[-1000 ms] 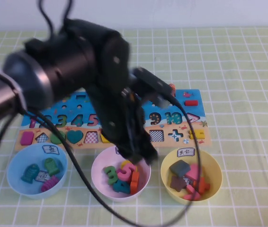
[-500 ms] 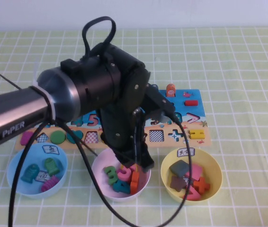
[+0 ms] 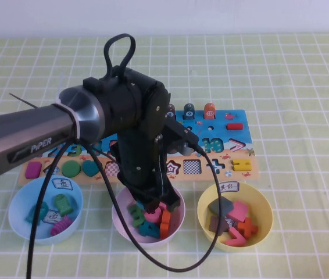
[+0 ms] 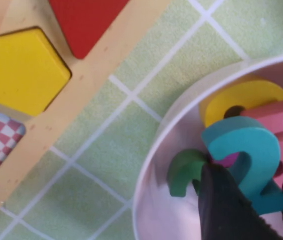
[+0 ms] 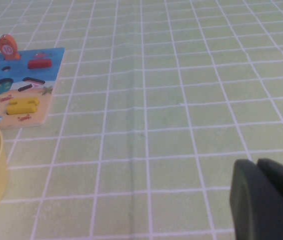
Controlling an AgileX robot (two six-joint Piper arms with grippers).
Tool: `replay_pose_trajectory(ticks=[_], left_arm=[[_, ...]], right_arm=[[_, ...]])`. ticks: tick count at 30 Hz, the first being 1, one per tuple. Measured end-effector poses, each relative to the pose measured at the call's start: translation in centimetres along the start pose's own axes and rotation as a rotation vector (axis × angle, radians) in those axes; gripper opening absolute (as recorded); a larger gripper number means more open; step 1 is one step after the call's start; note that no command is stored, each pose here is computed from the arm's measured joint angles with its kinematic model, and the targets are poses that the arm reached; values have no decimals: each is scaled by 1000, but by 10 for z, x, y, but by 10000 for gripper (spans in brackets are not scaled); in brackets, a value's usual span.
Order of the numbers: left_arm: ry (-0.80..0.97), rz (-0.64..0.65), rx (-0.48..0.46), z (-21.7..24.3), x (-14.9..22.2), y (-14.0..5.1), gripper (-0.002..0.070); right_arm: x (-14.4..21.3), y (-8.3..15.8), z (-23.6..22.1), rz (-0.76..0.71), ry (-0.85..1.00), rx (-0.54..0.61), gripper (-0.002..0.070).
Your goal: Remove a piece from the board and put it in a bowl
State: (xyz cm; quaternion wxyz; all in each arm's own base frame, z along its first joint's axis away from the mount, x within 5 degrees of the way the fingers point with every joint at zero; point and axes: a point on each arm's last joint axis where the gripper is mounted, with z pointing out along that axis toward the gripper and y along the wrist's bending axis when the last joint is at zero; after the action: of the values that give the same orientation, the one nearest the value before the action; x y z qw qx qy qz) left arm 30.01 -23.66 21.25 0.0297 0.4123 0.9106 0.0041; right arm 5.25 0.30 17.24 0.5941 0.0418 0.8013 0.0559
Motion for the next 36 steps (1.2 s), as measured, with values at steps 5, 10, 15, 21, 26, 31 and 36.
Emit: replay_pose_trajectory(ticks=[5,10,15,21,26,31,36], left_arm=[[0,4,-10,1,0,1,237],[4,-21,-26,1,0,2,382],[-23,-27,-56,-7,2,5,381],[-313,-51,-127,-82,15,6,97],[-624,-56,-178,-164,55,1,9],[-782,-66,-200,-198,116,-10,0],[-910,-136,-178,-195,179,-22,-1]], right_arm=[[0,0,0,0,0,0,-17],[0,0,0,0,0,0,-17],[0,0,0,0,0,0,-17],[0,0,0,0,0,0,-17],[0,0,0,0,0,0,-17],[0,0,0,0,0,0,-17],[0,0,0,0,0,0,-17]])
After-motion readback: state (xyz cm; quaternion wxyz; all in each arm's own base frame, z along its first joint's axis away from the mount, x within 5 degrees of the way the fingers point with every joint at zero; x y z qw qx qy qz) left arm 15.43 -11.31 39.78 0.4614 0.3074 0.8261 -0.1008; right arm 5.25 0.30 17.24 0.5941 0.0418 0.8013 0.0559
